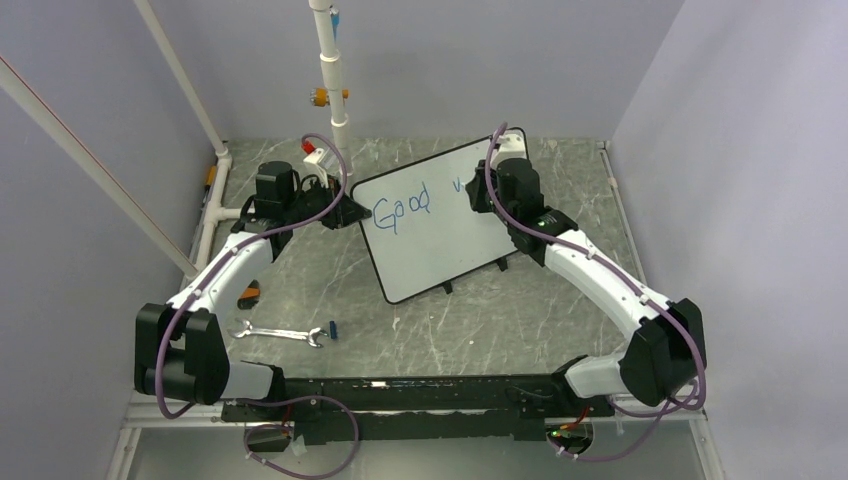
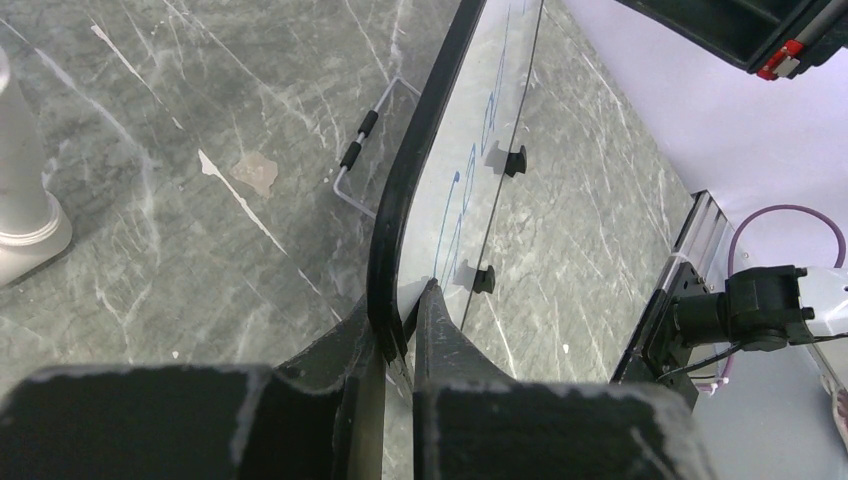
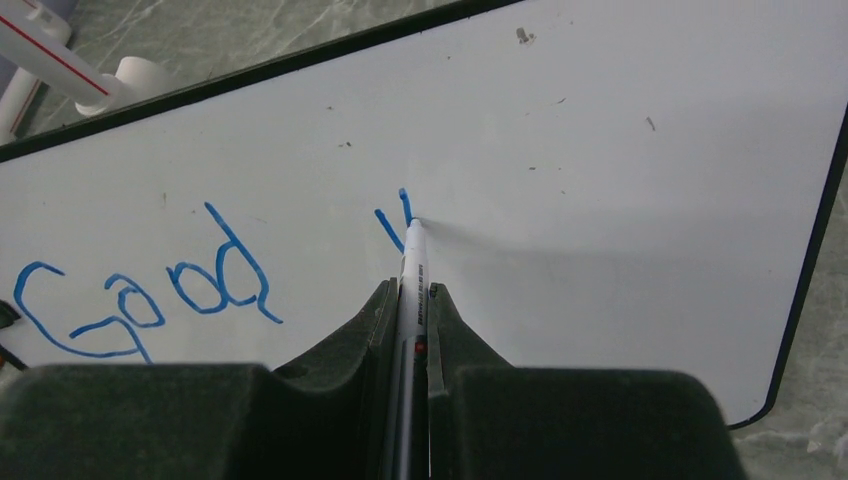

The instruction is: Write a sentence on the whiteboard

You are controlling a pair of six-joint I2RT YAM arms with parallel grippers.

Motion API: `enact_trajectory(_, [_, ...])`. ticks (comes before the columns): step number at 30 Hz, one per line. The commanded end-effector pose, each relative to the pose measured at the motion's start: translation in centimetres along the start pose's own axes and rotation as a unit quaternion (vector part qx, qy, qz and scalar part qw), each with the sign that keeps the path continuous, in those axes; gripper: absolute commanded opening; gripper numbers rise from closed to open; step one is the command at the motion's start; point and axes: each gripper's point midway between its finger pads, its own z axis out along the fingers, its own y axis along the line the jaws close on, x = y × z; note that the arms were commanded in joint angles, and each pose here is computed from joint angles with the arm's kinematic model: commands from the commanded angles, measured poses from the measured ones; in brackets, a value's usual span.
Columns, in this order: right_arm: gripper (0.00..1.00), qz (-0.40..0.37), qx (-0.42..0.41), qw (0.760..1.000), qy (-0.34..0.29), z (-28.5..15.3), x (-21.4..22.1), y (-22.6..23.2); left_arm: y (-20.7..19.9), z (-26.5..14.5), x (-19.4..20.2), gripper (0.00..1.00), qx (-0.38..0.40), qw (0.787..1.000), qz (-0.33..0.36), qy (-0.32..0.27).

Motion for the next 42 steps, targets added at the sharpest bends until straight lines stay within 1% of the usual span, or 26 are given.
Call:
enact_trajectory(1, [0.0,0.003,0.002,0.997,-0.074,-0.1,-5.3,0.5,3.6,-0.3,-0.1,0.0,-0.084,0.994,0.075,-0.002])
enact_trajectory(5, [0.0,0.005,0.014,0.996,-0.085,-0.1,-5.8,0.0,3.7,-0.1,-0.1,0.0,-0.082,0.994,0.073,-0.001])
enact_trajectory(13, [0.0,0.007,0.021,0.996,-0.086,0.5,-5.5,-0.8,3.6,-0.1,-0.1,0.0,-0.082,0.994,0.077,0.0])
enact_trajectory(17, [0.0,0.005,0.021,0.997,-0.07,0.9,-4.3,-0.9,3.5,0.0,-0.1,0.0,-0.083,0.993,0.08,0.001])
enact_trajectory(32, [0.0,0.012,0.032,0.999,-0.026,0.1,0.7,-2.4,3.5,0.0,-0.1,0.0,-0.086,0.993,0.083,0.001])
enact_trajectory(37, [0.0,0.012,0.04,0.999,-0.033,-0.8,-0.1,-2.6,3.5,0.0,-0.1,0.0,-0.086,0.993,0.083,0.001])
enact_trajectory(42, [0.0,0.02,0.042,0.997,-0.066,-2.4,-2.6,-2.5,3.5,-0.1,-0.1,0.0,-0.088,0.992,0.085,0.001])
